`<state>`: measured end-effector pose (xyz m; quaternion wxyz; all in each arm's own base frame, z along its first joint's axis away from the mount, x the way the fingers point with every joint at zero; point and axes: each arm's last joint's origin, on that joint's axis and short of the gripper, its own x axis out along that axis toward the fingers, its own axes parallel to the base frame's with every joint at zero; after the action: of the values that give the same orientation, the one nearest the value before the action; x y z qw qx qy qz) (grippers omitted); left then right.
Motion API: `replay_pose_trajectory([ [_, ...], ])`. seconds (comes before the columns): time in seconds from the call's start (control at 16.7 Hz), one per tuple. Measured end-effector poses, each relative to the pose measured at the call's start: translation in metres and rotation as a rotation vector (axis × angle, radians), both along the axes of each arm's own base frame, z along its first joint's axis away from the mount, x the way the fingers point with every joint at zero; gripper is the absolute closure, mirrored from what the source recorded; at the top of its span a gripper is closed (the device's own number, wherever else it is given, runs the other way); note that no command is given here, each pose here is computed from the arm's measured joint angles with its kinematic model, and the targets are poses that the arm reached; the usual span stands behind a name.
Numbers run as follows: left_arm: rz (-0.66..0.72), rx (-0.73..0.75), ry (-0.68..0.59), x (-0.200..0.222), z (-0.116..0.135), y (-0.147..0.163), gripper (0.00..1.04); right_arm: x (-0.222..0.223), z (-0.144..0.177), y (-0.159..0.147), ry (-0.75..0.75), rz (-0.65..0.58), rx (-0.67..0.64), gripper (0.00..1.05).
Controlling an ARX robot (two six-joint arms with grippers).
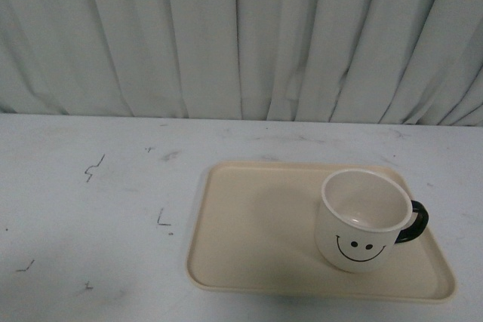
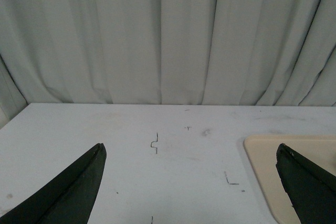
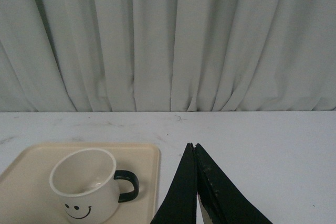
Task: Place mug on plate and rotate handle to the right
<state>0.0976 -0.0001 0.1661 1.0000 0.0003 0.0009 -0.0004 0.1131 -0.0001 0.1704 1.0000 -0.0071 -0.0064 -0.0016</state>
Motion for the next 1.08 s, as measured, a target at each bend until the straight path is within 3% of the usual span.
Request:
replay_pose_trajectory([
  [0.6, 0.0, 0.0, 0.0, 0.0, 0.0, 0.0, 0.07, -0.016, -0.004, 0.0, 0.016, 0.002, 0.0, 1.03],
  [0.66, 0.0, 0.0, 0.0, 0.0, 0.0, 0.0, 0.07, -0.016, -0.004, 0.0, 0.01, 0.002, 0.0, 0.98],
  [1.08, 0.0, 0.0, 0.0, 0.0, 0.0, 0.0, 0.07, -0.016, -0.004, 0.0, 0.01, 0.002, 0.0, 0.33],
])
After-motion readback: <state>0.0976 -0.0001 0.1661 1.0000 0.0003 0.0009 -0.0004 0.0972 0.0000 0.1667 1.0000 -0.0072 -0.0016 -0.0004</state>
